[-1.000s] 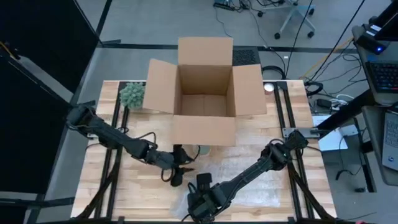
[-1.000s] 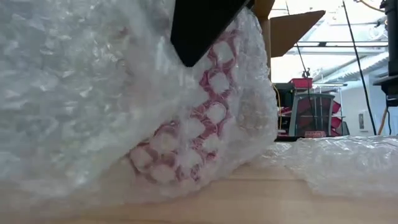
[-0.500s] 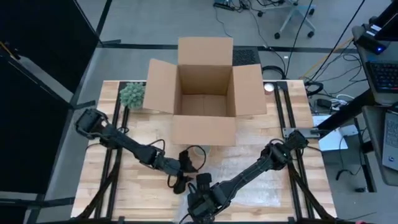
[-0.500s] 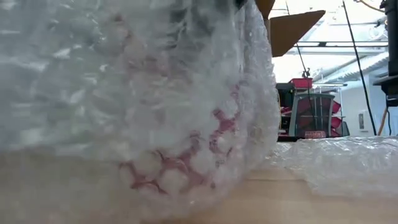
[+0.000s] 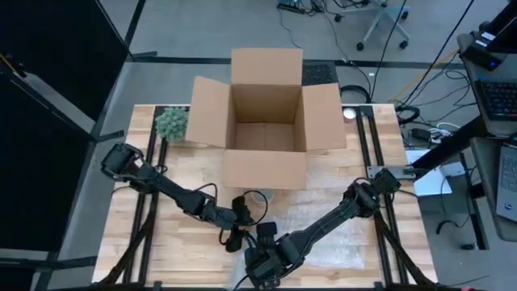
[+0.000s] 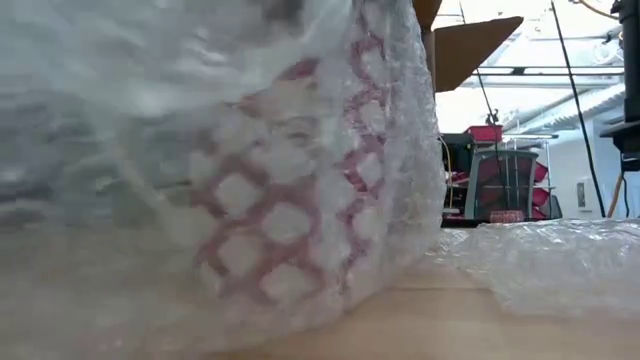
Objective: Wrap mug
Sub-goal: Wrap the red patterned mug with bubble wrap
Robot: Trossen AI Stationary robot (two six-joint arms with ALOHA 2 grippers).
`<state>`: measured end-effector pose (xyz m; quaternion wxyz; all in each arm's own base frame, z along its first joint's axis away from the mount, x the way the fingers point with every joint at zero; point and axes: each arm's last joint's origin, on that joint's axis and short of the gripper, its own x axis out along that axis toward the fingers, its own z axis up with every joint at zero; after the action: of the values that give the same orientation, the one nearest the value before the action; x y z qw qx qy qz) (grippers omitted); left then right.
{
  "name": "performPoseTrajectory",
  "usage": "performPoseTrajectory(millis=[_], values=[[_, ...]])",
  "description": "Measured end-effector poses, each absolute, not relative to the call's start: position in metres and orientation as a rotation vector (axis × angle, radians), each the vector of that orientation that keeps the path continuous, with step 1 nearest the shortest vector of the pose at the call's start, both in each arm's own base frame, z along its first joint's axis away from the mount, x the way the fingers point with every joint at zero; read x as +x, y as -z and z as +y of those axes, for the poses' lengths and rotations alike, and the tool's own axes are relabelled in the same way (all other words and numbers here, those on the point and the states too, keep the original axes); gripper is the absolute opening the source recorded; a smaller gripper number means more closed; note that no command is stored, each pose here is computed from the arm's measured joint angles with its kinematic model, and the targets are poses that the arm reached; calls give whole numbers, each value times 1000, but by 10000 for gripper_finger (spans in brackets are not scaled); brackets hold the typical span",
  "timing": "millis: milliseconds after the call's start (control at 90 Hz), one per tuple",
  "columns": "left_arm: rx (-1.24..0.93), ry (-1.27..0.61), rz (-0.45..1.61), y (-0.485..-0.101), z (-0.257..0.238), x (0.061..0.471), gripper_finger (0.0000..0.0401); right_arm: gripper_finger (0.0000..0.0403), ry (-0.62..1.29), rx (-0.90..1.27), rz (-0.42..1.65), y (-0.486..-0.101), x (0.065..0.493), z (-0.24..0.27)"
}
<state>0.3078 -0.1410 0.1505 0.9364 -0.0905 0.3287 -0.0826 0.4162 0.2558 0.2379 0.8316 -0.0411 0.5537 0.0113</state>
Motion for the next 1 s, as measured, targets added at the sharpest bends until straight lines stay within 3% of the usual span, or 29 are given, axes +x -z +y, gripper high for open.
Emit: performPoseTrajectory(millis=[556,822,1000], values=[[-188,170,666,-151,-141,308,167,196,22,-55,1087,-313,383,235],[-188,170,667,-151,-141,308,167,196,122,-118,1069,-278,407,235],[-194,185,672,-152,-141,308,167,196,43,-94,1118,-268,404,248]])
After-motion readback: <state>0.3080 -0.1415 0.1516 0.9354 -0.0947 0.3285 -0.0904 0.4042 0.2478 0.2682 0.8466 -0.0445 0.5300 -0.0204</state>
